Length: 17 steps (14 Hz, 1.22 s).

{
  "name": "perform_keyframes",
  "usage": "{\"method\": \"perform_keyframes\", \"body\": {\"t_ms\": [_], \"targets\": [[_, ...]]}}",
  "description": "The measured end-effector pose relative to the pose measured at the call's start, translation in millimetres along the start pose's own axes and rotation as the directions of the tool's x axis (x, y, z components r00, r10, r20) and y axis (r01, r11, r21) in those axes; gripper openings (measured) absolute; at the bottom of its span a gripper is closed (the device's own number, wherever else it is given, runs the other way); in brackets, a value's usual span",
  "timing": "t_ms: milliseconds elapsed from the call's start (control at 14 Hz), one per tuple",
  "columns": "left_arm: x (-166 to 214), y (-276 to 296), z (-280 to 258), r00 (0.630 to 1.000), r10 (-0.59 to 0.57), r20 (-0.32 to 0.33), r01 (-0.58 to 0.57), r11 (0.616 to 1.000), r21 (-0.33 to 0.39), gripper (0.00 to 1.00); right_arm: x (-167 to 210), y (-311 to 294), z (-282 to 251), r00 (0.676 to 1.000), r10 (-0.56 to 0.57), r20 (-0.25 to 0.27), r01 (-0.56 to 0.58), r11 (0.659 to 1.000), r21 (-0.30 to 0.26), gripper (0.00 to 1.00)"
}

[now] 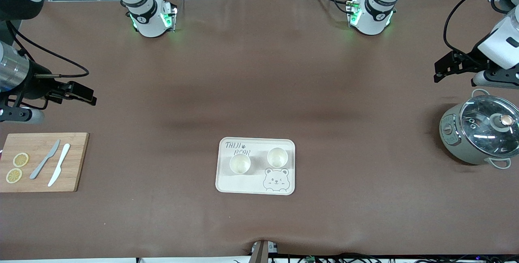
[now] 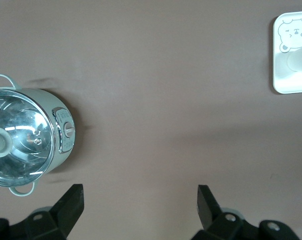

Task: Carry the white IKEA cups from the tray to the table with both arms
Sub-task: 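Move the left gripper from the pot toward the cups on the tray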

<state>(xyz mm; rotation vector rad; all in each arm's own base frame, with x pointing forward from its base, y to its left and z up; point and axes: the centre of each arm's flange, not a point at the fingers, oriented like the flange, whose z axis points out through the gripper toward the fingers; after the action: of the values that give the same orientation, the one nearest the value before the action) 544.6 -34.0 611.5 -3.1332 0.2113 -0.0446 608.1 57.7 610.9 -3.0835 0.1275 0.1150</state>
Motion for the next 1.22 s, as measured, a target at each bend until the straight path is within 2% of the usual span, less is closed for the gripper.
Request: {"method": "perform_keyframes", "body": {"t_ms": [573, 1003, 1218], "targets": [[3.1, 10.0, 7.0, 1.000, 0.018, 0.009, -0.018, 1.000, -0.002, 1.00, 0.0, 0.0, 0.0, 1.000, 0.000, 0.000, 0.000, 1.000, 0.000, 1.00], [37.2, 44.4, 36.4, 1.000, -0.018, -0.010, 0.018, 1.000, -0.009, 1.00, -0.3, -1.9, 0.2, 1.000, -0.003, 0.000, 0.003, 1.000, 0.000, 1.00], [68.5, 75.1, 39.4, 0.996, -0.089, -0.028, 0.088, 0.996, -0.024, 1.00, -0.7, -3.7, 0.3, 1.000, -0.006, 0.001, 0.006, 1.000, 0.000, 1.00]]}}
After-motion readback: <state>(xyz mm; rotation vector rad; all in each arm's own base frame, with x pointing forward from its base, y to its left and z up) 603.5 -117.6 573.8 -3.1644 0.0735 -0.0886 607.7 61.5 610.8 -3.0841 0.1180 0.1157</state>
